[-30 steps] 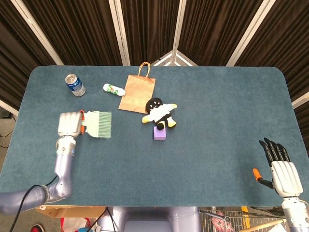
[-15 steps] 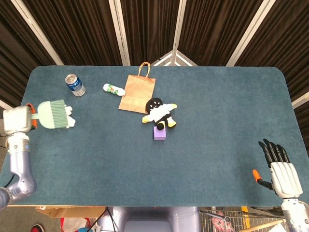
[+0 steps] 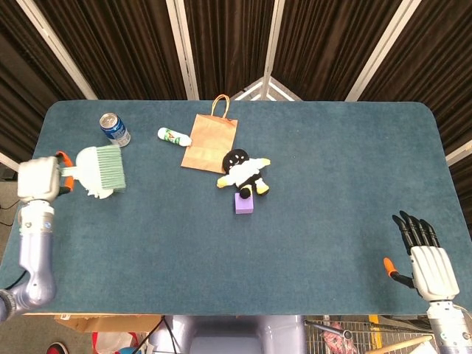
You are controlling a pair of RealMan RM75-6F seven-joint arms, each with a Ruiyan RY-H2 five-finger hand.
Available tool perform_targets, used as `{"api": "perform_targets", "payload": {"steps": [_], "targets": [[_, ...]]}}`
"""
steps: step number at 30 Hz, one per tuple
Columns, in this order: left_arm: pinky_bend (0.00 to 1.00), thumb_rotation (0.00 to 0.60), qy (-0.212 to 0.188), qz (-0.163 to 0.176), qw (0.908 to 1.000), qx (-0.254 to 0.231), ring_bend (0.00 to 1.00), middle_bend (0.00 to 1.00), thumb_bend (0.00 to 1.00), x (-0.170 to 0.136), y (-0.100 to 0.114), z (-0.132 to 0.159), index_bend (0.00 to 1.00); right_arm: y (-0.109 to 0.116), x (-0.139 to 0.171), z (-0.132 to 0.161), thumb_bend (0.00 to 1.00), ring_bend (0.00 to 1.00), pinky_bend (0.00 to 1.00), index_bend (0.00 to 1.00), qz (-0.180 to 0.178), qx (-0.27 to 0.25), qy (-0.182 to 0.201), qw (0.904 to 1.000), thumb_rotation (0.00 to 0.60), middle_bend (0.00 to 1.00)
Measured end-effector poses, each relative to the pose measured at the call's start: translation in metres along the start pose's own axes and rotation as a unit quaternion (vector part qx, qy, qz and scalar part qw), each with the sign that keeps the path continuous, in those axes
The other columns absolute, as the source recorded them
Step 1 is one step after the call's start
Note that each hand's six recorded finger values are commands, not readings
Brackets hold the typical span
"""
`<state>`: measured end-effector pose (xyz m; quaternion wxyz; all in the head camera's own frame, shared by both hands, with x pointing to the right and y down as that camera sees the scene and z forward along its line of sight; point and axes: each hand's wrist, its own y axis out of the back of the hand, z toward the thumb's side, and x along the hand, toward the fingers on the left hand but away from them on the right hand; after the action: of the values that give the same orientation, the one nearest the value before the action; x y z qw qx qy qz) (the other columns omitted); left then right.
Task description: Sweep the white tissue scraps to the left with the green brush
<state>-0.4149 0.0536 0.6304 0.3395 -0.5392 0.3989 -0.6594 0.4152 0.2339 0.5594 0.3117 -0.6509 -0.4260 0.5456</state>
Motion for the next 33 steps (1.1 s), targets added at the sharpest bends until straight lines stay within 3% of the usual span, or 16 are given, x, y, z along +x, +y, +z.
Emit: {"api": "perform_targets", "payload": {"steps": [7,12,16,19,21,24,27,30,33], "targets": [[1.00,0.600,-0.055,-0.025,0.9981,-0.013,1.00,1.00,0.79,-0.028,-0.024,0.040,0.79,0.001,0.001,-0.003,0.36,0.00,0.04,0.00,0.000,0.002,-0.003,1.0000,0.600,0.00],[1.00,0.600,-0.088,-0.061,0.9932,-0.047,1.00,1.00,0.62,-0.063,-0.040,0.058,0.74,0.002,0.002,-0.003,0.36,0.00,0.04,0.00,-0.002,0.003,-0.004,1.0000,0.600,0.00],[1.00,0.600,-0.115,-0.090,0.9882,-0.046,0.98,0.99,0.50,-0.091,-0.057,0.065,0.68,0.002,0.003,-0.003,0.36,0.00,0.04,0.00,-0.002,0.005,-0.003,1.0000,0.600,0.00],[0.93,0.600,-0.136,-0.114,0.9833,-0.039,0.85,0.85,0.32,-0.111,-0.071,0.071,0.55,0.002,0.004,-0.003,0.36,0.00,0.04,0.00,-0.002,0.006,-0.005,1.0000,0.600,0.00],[0.80,0.600,-0.151,-0.126,0.9800,-0.028,0.70,0.67,0.12,-0.124,-0.079,0.076,0.36,0.002,0.004,-0.004,0.36,0.00,0.04,0.00,-0.002,0.006,-0.007,1.0000,0.600,0.00],[0.58,0.600,-0.166,-0.138,0.9764,-0.007,0.46,0.42,0.01,-0.138,-0.086,0.078,0.09,0.003,0.003,-0.005,0.36,0.00,0.04,0.00,-0.002,0.005,-0.010,0.9999,0.600,0.00],[0.43,0.600,-0.165,-0.142,0.9759,0.003,0.29,0.26,0.00,-0.142,-0.085,0.072,0.00,0.003,0.003,-0.007,0.36,0.00,0.04,0.00,0.000,0.005,-0.012,0.9999,0.600,0.00],[0.27,0.600,-0.157,-0.141,0.9776,-0.005,0.16,0.15,0.00,-0.142,-0.078,0.062,0.00,0.003,0.004,-0.008,0.36,0.00,0.04,0.00,0.003,0.006,-0.013,0.9999,0.600,0.00],[0.13,0.600,-0.150,-0.116,0.9816,-0.015,0.05,0.06,0.00,-0.142,-0.064,0.049,0.00,0.004,0.005,-0.008,0.36,0.00,0.04,0.00,0.004,0.011,-0.011,0.9999,0.600,0.00]]}}
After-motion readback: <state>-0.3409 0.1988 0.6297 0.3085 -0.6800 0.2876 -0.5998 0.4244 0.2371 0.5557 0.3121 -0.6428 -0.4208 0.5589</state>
